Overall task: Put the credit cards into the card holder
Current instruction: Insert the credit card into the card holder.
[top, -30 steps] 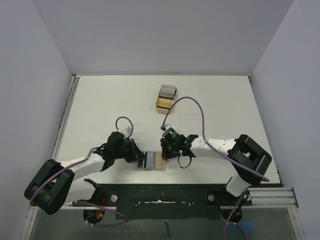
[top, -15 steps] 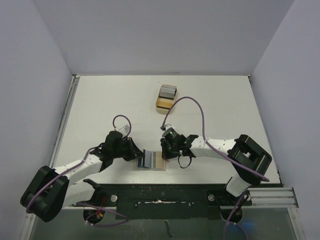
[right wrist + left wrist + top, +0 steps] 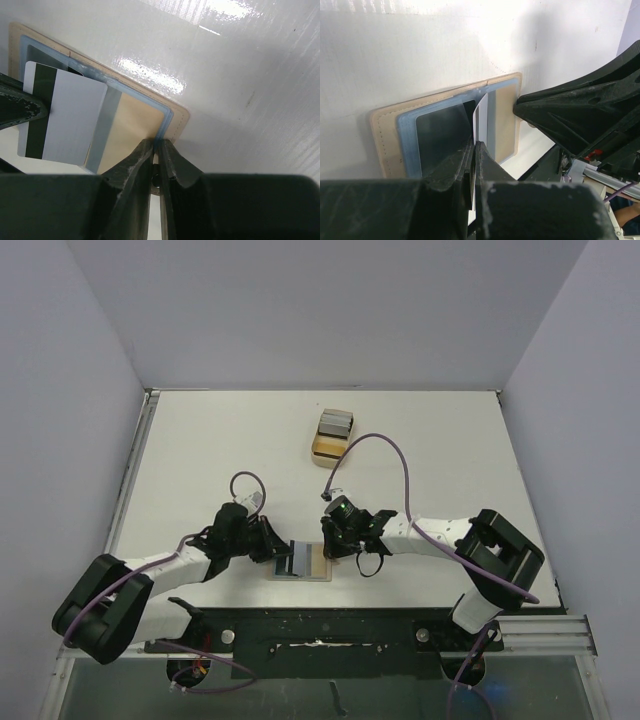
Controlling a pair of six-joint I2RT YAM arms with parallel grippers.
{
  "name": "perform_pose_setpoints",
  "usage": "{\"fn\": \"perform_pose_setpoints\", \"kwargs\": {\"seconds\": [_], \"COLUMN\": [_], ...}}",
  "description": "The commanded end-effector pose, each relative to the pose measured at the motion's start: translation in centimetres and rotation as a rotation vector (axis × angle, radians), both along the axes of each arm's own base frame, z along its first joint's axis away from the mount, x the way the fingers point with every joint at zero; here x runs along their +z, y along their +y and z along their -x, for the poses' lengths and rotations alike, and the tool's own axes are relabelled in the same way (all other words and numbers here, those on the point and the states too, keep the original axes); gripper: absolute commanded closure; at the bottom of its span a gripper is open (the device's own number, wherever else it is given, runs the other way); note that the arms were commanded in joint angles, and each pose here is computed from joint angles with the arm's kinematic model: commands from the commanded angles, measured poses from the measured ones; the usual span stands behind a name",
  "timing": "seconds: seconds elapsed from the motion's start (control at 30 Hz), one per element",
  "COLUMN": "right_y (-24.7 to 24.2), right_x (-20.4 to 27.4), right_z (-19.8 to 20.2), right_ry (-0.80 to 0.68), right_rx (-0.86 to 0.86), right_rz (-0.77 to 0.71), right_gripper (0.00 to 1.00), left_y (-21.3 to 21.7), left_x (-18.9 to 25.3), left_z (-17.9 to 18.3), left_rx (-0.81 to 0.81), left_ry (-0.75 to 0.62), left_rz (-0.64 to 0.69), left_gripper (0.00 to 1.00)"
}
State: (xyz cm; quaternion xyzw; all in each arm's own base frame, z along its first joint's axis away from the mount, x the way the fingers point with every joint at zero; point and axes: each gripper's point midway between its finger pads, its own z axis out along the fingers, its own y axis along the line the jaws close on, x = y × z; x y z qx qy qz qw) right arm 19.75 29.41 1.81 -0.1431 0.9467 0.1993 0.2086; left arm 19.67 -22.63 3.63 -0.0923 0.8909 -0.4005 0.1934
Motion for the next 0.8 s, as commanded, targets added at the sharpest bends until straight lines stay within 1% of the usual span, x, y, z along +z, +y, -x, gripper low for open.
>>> {"fn": "perform_pose_setpoints", "kwargs": {"seconds": [0.0,0.43,0.57,0.77], "right_y": [-1.01,-0.98,-0.96,-0.83], "right_x": [-1.19,-1.24,-1.27,-1.29], "right_z": [0.49,0.55,0.54,0.59], "right_ry": [-0.007,-0.006,-0.005,0.001], "right_rx": [0.008,0.013,0.013,0.005], "right_rz": [0.043,0.041,0.039,0.033], "right_gripper": [0.89,0.89,0.89,0.89], "left_y": [-0.46,0.18,0.11,-0.48], "left_x": [0.22,0.00,0.25,-0.57], "left_z": [-0.36,-0.10,-0.24,-0.35], "left_rx": [-0.018,-0.023,-0.009,0.017], "left_ry": [-0.032,-0.007,-0.023,-0.011], "left_rz": [0.032,-0.028,-0.005,0.047], "left_gripper": [1.00,1.00,1.00,1.00]}}
